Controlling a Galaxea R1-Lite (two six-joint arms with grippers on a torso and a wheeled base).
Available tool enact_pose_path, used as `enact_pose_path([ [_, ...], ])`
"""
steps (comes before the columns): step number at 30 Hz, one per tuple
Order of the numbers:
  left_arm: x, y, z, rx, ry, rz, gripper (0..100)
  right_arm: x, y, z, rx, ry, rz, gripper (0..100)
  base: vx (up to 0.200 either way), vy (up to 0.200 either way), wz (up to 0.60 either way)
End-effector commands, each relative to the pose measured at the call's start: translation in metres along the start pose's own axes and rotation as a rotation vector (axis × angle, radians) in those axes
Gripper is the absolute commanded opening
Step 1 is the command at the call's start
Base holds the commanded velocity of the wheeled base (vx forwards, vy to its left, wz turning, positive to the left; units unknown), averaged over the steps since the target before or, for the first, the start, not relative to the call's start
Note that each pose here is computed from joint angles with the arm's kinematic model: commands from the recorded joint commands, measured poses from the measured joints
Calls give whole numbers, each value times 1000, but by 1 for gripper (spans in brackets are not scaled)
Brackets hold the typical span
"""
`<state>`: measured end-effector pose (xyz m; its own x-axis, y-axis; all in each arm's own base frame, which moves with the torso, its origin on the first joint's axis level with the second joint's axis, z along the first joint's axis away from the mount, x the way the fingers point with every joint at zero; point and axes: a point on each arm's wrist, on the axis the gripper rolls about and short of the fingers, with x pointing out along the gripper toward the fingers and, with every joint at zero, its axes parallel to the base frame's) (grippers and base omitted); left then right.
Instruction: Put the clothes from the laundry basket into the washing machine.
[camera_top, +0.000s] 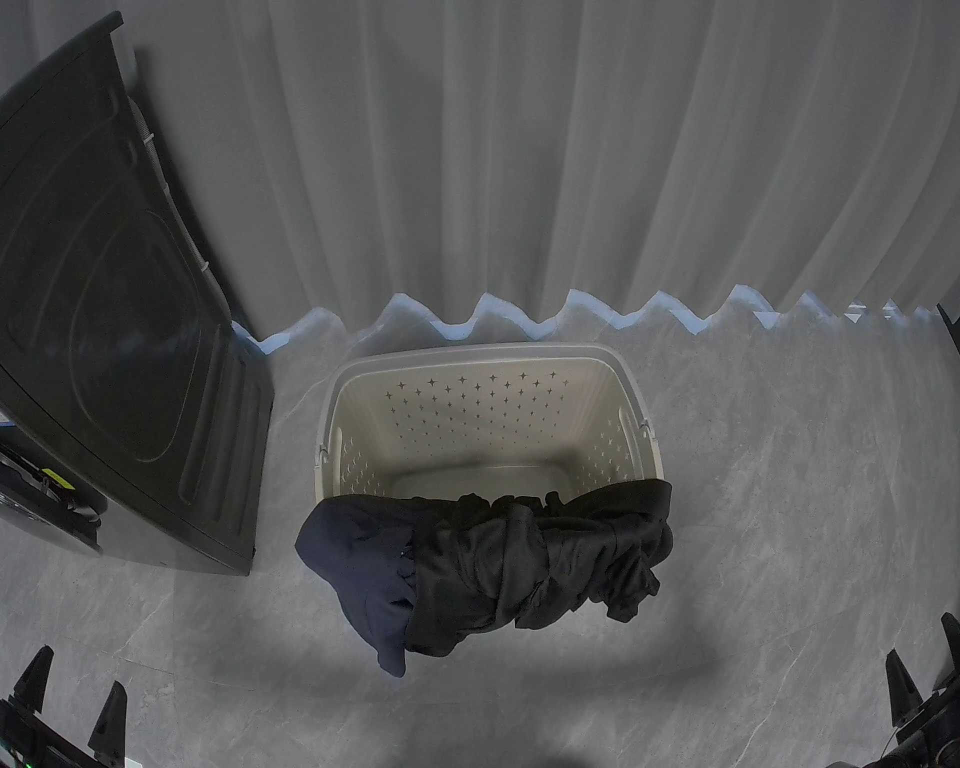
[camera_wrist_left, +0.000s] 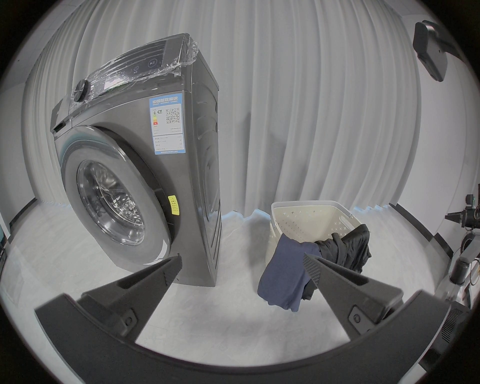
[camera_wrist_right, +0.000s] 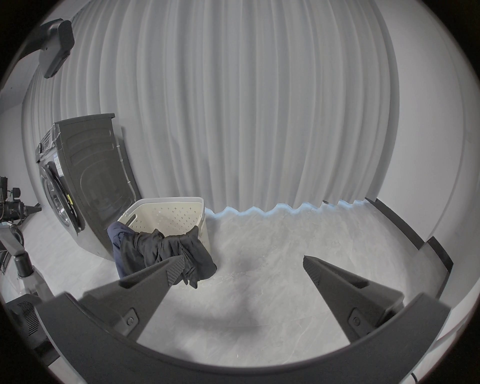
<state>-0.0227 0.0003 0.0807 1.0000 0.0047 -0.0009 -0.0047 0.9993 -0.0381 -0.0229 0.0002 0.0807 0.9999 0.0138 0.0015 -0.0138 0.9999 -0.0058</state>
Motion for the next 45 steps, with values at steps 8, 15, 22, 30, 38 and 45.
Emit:
enact_pose_path([
  [8, 0, 0, -5, -2, 5, 0, 100, 0, 0, -5, 0, 0, 2, 100, 75, 0, 0],
  [15, 0, 0, -5, -2, 5, 0, 100, 0, 0, -5, 0, 0, 2, 100, 86, 0, 0],
  [22, 0, 0, -5, -2, 5, 0, 100, 0, 0, -5, 0, 0, 0, 100, 143, 0, 0],
  [30, 0, 0, -5, 0, 5, 0, 100, 0, 0, -5, 0, 0, 0, 100, 50, 0, 0],
  [38, 0, 0, -5, -2, 5, 0, 100, 0, 0, -5, 0, 0, 2, 100, 125, 0, 0],
  [45, 0, 0, -5, -2, 5, 0, 100, 0, 0, -5, 0, 0, 2, 100, 114, 0, 0],
])
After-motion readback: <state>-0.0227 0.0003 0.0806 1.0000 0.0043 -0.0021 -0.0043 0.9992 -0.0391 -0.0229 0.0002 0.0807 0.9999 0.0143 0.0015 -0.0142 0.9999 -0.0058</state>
